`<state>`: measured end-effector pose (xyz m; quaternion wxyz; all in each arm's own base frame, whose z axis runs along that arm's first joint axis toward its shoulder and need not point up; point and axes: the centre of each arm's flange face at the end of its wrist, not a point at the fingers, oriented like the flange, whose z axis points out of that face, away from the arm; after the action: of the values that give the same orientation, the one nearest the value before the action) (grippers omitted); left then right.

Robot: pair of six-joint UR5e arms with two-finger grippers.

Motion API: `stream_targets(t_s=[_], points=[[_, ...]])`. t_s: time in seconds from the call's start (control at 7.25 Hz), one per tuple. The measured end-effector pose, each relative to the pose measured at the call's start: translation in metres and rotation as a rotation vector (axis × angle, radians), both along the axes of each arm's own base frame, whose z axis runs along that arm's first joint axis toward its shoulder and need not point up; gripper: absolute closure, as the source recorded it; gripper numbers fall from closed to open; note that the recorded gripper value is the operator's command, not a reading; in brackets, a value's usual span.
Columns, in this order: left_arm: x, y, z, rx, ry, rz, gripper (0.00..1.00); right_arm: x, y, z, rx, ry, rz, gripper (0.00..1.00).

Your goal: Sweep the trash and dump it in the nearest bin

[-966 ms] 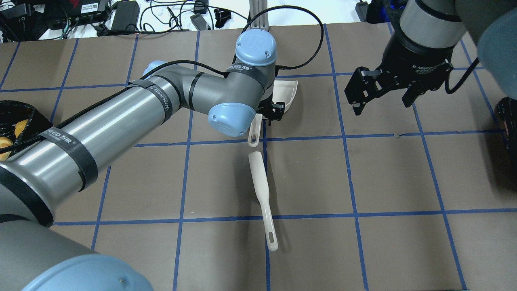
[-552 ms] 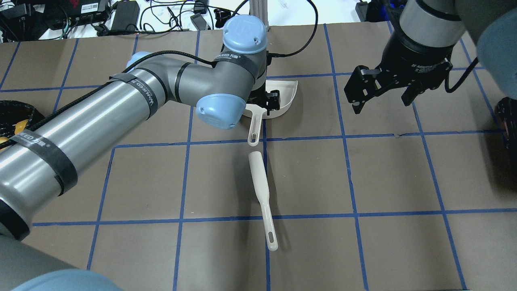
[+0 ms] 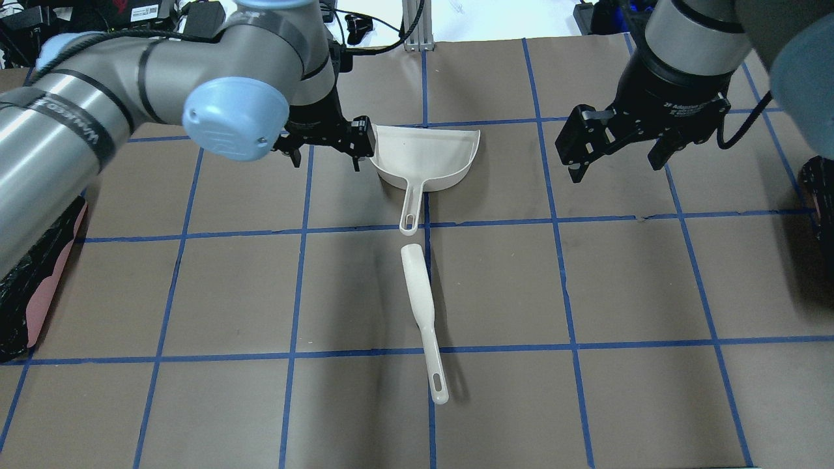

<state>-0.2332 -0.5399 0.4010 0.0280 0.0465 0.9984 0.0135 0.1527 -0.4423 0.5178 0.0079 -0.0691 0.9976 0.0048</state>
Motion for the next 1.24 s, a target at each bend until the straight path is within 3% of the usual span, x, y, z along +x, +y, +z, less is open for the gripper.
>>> stream_targets(t_s=[0.28,0.55,0.97,1.24], points=[[0.014,0.059,0.060,0.046,-0.001,-0.005,0.00,0.000,0.000,0.000,-0.001,0.000,-0.001,0.00],[0.019,0.089,0.087,0.030,0.001,-0.009,0.00,0.000,0.000,0.000,-0.001,-0.001,-0.001,0.00],[0.066,0.054,0.113,-0.151,0.045,0.057,0.00,0.000,0.000,0.000,-0.001,0.000,0.001,0.00],[0.081,0.046,0.120,-0.175,0.079,0.086,0.00,0.000,0.000,0.000,-0.001,0.001,0.002,0.00]])
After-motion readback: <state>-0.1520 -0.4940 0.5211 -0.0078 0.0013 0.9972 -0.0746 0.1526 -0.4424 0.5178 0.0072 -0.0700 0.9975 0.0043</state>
